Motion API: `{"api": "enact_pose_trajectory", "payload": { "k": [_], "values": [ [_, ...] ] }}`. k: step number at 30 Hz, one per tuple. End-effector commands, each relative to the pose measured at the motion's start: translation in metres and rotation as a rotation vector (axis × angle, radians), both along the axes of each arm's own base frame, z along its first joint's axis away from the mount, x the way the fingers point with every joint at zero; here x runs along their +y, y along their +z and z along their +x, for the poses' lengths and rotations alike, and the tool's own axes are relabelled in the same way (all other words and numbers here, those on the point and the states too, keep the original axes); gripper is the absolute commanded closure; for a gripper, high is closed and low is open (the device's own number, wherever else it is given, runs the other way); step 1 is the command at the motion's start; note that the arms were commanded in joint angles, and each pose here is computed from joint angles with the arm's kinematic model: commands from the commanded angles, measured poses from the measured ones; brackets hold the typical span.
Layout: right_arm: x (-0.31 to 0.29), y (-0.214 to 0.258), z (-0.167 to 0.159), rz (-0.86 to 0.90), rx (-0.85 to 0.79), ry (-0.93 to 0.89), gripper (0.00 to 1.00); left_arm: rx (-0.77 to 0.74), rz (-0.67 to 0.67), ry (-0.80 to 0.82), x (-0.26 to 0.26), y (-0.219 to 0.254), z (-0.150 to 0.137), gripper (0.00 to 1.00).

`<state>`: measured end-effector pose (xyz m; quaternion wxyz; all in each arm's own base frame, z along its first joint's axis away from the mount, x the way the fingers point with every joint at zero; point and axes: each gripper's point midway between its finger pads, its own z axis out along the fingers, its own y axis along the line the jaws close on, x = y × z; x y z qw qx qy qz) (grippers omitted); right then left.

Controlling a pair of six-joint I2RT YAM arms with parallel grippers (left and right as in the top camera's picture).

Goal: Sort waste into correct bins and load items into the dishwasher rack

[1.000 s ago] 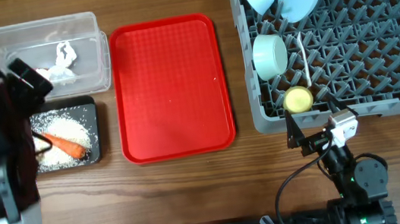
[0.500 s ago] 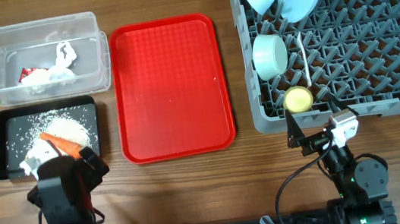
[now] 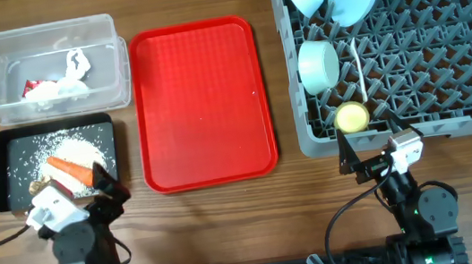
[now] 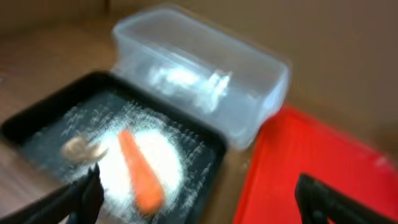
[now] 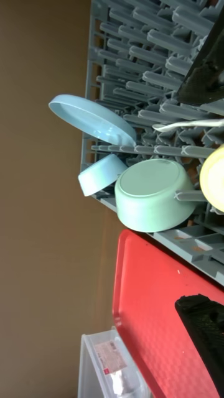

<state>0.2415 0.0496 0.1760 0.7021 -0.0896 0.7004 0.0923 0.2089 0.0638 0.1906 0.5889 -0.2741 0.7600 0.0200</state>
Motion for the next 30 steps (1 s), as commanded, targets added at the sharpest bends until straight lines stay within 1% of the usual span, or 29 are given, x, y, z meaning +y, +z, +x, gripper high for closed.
{"api": "enact_pose_trajectory", "payload": {
  "k": [1,3,7,14,19,30],
  "values": [
    [-0.001,0.002,0.000,0.000,-0.011,-0.005,0.00,-0.162,-0.018,-0.109,-0.017,-0.007,0.023,0.00],
    [-0.001,0.002,0.000,-0.001,-0.011,-0.005,0.00,-0.228,-0.015,-0.130,-0.020,-0.005,0.029,0.00],
    [-0.001,0.002,0.000,0.000,-0.011,-0.005,0.00,-0.280,-0.013,-0.140,-0.022,-0.007,0.033,0.00],
    [-0.001,0.002,0.000,-0.001,-0.012,-0.005,0.00,-0.301,-0.016,-0.167,-0.026,-0.019,0.034,0.00],
    [-0.001,0.002,0.000,-0.001,-0.012,-0.005,0.00,-0.272,-0.023,-0.166,-0.026,-0.030,0.034,0.00],
    [-0.001,0.002,0.000,-0.001,-0.011,-0.005,0.00,-0.270,-0.023,-0.166,-0.026,-0.030,0.034,0.00]
  ]
}}
